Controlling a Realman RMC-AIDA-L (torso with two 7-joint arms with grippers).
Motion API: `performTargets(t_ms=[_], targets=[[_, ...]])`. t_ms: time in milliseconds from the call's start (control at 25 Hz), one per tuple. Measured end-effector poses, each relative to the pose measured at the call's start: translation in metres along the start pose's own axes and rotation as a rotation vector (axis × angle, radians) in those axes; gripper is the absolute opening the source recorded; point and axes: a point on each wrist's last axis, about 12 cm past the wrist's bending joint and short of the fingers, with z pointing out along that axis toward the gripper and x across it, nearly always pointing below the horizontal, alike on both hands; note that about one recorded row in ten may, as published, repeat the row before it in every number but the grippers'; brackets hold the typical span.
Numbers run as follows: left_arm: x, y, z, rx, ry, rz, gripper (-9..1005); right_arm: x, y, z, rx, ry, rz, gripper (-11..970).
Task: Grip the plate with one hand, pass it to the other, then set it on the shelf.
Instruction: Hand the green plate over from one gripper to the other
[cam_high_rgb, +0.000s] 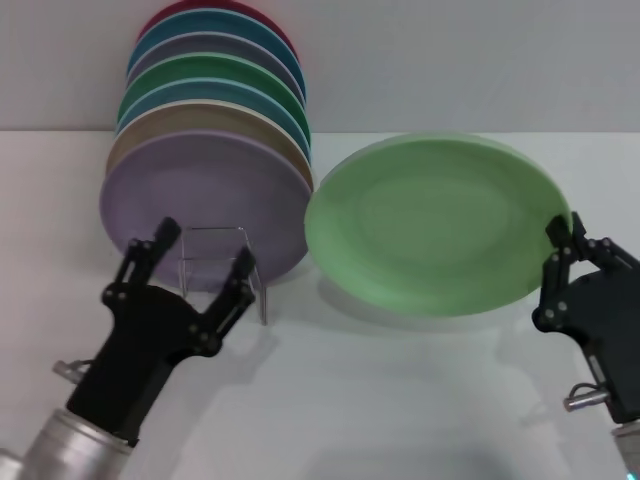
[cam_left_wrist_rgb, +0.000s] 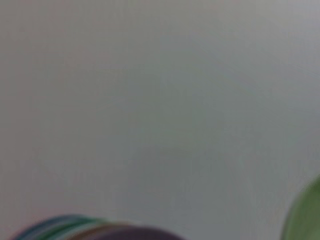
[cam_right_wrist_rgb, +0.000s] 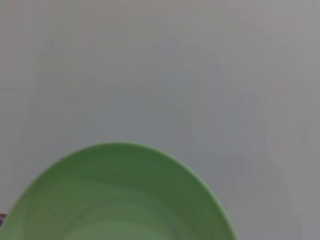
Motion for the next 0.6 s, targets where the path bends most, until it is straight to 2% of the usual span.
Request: performTargets(t_ms=[320,600], targets=[[0.011,-0.003,0.008,0.017,0.095,-0.007,844,-0.010,0.030,-0.006,0.009,0.023,-0.111,21],[0.012,-0.004,0.007,0.024,0.103,-0.008,843,-0.017,0.044,-0.016,0.011,0.034,-0.222,21]])
